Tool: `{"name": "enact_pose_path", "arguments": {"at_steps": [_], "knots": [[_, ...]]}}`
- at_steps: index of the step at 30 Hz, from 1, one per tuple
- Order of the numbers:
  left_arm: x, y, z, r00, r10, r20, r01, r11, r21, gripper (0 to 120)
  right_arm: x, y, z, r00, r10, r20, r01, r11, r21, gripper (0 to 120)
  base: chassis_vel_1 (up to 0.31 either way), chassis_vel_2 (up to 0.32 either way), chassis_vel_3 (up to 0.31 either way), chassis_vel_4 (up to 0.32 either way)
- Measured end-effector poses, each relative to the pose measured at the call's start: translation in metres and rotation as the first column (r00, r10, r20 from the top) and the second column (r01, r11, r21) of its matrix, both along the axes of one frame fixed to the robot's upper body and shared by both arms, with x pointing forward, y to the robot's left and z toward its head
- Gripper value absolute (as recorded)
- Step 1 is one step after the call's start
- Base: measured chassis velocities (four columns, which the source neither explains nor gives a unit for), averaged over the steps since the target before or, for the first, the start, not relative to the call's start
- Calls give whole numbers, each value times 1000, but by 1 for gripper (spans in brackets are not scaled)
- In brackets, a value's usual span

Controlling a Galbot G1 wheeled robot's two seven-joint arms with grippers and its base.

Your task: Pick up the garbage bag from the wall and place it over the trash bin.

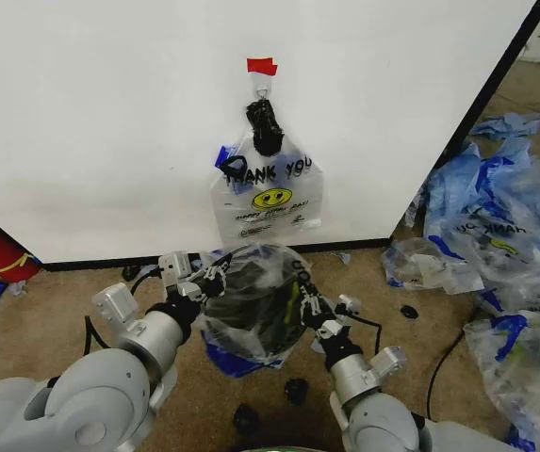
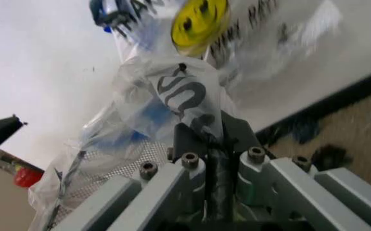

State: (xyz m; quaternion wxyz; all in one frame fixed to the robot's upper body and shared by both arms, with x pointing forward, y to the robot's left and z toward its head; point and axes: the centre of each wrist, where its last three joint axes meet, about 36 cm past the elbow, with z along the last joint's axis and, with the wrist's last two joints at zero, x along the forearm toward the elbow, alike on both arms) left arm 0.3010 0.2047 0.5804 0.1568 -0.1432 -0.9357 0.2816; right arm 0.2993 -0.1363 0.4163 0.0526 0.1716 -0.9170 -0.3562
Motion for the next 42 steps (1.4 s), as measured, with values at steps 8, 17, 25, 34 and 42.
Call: {"name": "enact_pose_path", "arguments": {"at_steps": [8, 17, 25, 34, 42], "knots": [[7, -1, -5, 1000, 13, -2, -13, 1000, -1, 0, 1, -3, -22, 998, 0, -69, 1, 1000, 5, 1, 0, 0, 0, 0], [11, -2, -10, 1000, 19, -7, -19, 1000, -5, 0, 0, -5, -50, 993, -9, -119, 6, 1000, -20, 1, 0, 0, 0, 0], [12, -3, -14, 1000, 22, -17, -22, 1000, -4, 0, -3, -8, -67, 991, -14, -132, 9, 999, -40, 1, 0, 0, 0, 0], [12, -4, -15, 1000, 20, -19, -20, 1000, -8, 0, -3, -9, -82, 992, -20, -124, 12, 997, -71, 1, 0, 0, 0, 0], [12, -5, -15, 1000, 21, -20, -21, 1000, -9, 0, -6, -13, -86, 994, -18, -112, 7, 996, -91, 12, 0, 0, 0, 0]]}}
